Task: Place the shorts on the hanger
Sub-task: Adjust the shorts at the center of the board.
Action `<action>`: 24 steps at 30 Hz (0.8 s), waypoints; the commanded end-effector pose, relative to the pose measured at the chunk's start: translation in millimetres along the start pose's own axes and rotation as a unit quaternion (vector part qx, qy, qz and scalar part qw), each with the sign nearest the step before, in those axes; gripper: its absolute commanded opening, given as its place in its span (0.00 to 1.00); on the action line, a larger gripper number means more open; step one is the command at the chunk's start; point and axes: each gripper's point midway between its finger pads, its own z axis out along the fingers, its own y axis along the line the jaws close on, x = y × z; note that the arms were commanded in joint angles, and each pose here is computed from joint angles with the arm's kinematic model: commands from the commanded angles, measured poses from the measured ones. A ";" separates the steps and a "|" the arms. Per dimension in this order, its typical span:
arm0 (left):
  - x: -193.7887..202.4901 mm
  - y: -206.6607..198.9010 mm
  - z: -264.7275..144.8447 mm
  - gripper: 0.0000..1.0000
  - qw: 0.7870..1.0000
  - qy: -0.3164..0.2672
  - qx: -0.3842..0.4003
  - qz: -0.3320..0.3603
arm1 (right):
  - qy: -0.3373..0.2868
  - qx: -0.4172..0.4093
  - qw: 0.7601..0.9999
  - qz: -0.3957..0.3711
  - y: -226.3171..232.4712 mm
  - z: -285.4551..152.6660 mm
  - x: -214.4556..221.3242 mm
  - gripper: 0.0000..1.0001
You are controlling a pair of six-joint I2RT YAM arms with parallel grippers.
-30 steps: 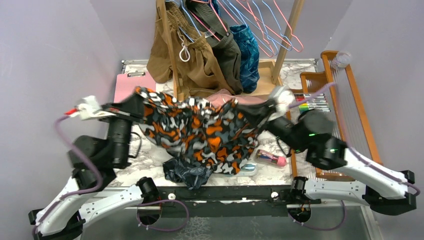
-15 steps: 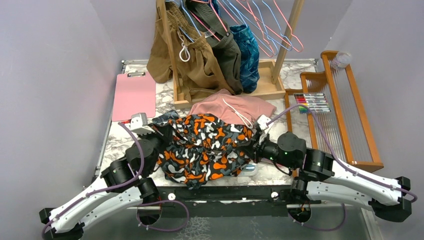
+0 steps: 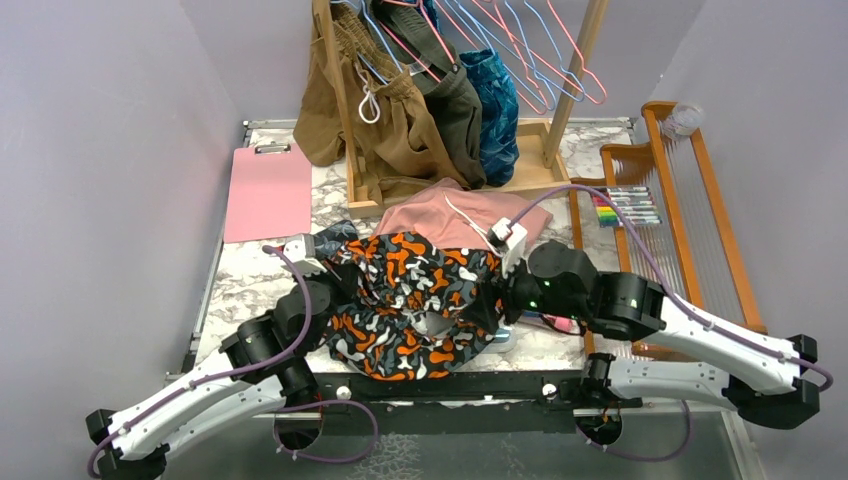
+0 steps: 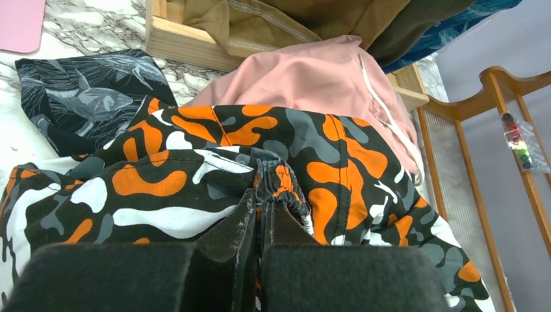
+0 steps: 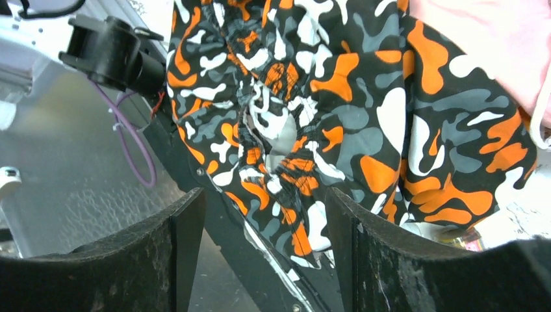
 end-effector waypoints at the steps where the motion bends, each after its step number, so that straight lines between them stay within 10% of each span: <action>1: 0.7 -2.3 -1.4 0.00 1.000 0.001 0.009 -0.021 | 0.078 0.072 0.994 0.023 -15.5 8.6 14.1 0.71; 17: 1.8 -2.3 -0.6 0.00 1.000 0.003 0.008 -0.016 | 0.160 0.179 0.971 -0.013 -39.2 44.8 42.2 0.73; 24: -2.1 -3.2 -1.6 0.00 1.000 -0.001 0.009 -0.009 | 0.210 0.229 0.950 -0.034 -61.6 25.9 66.6 0.52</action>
